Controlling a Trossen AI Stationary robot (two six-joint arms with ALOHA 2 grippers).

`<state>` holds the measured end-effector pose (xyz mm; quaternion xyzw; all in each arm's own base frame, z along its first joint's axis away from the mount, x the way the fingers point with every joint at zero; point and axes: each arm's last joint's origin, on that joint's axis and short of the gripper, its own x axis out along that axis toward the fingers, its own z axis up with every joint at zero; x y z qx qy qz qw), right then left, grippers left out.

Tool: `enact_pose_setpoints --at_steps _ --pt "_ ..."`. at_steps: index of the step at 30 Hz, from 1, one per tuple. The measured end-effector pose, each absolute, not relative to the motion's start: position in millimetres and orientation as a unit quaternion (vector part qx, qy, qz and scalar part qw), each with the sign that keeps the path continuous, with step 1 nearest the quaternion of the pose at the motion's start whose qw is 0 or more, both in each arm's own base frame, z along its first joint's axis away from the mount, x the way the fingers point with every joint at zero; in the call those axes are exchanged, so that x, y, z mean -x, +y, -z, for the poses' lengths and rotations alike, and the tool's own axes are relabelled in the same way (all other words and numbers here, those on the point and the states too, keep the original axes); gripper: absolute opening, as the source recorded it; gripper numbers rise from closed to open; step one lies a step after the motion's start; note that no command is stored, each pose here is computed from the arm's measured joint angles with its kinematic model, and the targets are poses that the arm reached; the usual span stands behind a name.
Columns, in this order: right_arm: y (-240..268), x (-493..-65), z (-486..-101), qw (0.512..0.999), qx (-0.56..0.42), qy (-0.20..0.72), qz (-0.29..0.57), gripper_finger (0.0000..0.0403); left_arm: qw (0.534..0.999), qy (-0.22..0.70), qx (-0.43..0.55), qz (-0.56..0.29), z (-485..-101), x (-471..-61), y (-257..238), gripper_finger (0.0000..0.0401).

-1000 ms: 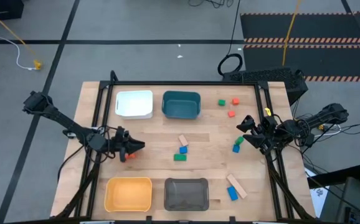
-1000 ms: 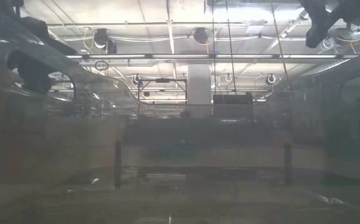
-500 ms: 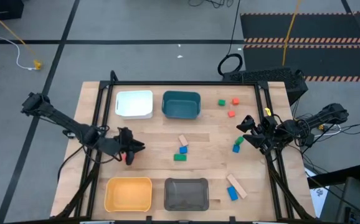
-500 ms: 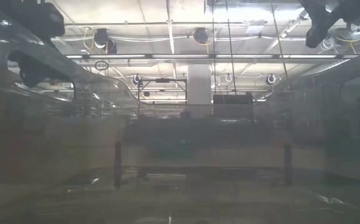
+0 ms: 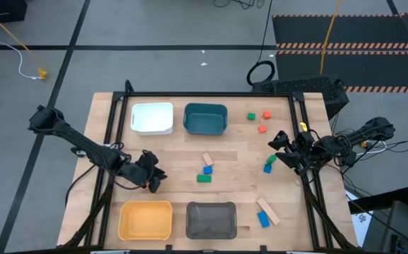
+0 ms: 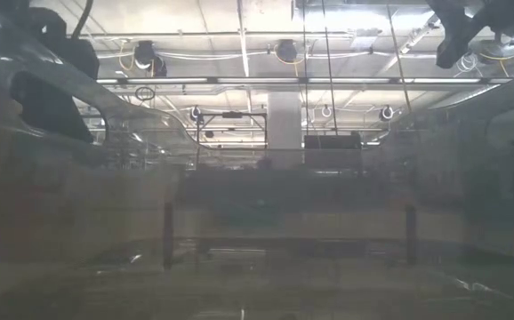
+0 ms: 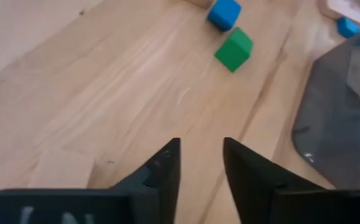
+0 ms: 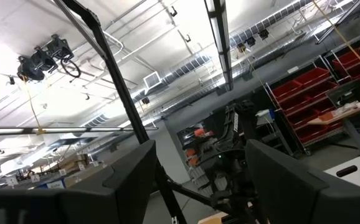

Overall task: Sort & place blocks by color
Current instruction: Put the top left brown block into the blue bin

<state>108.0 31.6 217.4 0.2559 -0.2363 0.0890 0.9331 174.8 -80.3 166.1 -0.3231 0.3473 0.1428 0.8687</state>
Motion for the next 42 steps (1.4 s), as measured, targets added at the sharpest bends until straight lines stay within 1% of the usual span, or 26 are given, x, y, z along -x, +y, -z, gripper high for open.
enact_pose_setpoints --at_steps 3,6,8,11,14,19,25,34,37,40,42 --pt "31.6 -108.0 -217.3 0.933 -0.256 -0.236 -0.089 0.0242 0.867 0.353 0.319 -0.148 -164.4 -174.6 -79.5 0.0192" --pt "31.6 -108.1 -217.4 0.933 -0.256 -0.236 -0.089 0.0242 0.874 0.36 0.293 -0.145 -163.5 -173.7 -78.8 0.0244" --pt "31.6 -108.0 -217.4 0.933 -0.256 -0.236 -0.089 0.0242 0.877 0.366 0.274 -0.147 -162.5 -172.8 -77.5 0.0268" --pt "31.6 -108.0 -217.4 0.933 -0.256 -0.236 -0.089 0.0242 0.877 0.376 0.252 -0.161 -160.5 -172.4 -71.7 0.0282" --pt "31.6 -108.0 -217.3 0.933 -0.256 -0.236 -0.089 0.0242 0.869 0.395 0.234 -0.185 -158.5 -171.3 -63.3 0.028" --pt "31.6 -108.0 -217.3 0.933 -0.256 -0.236 -0.089 0.0242 0.843 0.446 0.199 -0.225 -162.5 -167.5 -51.4 0.0257" --pt "31.6 -108.0 -217.4 0.933 -0.256 -0.236 -0.089 0.0242 0.821 0.486 0.22 -0.206 -155.4 -163.2 -51.4 0.0242" --pt "31.6 -108.0 -217.4 0.933 -0.256 -0.236 -0.089 0.0242 0.806 0.516 0.191 -0.221 -136.6 -171.2 -54.1 0.0241" --pt "31.6 -108.0 -217.5 0.933 -0.256 -0.237 -0.089 0.0242 0.808 0.517 0.184 -0.216 -130.1 -176.7 -56.1 0.0239" --pt "31.6 -108.0 -217.3 0.933 -0.256 -0.236 -0.089 0.0242 0.813 0.514 0.177 -0.211 -127.9 -179.8 -57.0 0.022" --pt "31.6 -108.0 -217.3 0.933 -0.256 -0.236 -0.089 0.0242 0.816 0.509 0.178 -0.208 -127.9 -181.5 -57.6 0.0194"
